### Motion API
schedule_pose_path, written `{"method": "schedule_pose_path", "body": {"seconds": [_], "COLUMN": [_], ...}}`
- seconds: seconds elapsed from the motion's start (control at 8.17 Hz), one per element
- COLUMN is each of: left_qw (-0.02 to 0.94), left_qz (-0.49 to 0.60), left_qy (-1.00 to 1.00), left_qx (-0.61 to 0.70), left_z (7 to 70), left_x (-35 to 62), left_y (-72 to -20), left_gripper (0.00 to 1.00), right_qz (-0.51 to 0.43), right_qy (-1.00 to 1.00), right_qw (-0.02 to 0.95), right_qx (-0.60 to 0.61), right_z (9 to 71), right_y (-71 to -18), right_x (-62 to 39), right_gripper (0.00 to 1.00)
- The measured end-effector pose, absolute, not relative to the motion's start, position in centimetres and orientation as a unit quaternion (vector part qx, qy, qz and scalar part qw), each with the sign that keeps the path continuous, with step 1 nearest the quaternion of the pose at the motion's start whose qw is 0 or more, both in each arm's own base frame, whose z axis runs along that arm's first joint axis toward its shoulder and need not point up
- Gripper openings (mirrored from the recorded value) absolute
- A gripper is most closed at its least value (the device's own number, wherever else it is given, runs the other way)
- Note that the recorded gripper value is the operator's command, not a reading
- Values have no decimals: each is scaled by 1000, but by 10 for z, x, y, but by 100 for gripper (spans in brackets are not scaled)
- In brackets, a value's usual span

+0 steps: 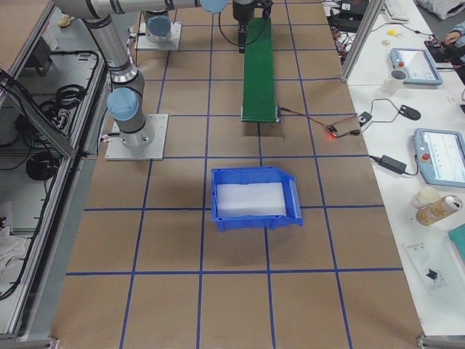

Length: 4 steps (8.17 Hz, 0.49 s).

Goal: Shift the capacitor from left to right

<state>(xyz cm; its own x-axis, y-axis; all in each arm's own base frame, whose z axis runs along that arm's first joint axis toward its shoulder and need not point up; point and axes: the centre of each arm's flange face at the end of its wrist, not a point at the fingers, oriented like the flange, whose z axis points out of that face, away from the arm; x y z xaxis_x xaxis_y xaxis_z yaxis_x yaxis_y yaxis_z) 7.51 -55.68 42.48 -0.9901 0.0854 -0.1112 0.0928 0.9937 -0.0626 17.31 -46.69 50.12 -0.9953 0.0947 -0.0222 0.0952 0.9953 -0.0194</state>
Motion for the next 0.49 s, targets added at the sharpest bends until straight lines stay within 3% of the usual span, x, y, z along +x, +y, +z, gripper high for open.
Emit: {"method": "schedule_pose_path", "body": {"seconds": [0.49], "left_qw": [34], "left_qz": [14], "left_qy": [999], "left_qx": [23], "left_z": [354], "left_x": [251], "left_y": [-540], "left_gripper": [100], "right_qz": [-10], "right_qy": [999], "right_qw": [10], "right_qx": [47], "right_z": [501], "right_y": [-467], "right_x": [174], "right_gripper": [100]}}
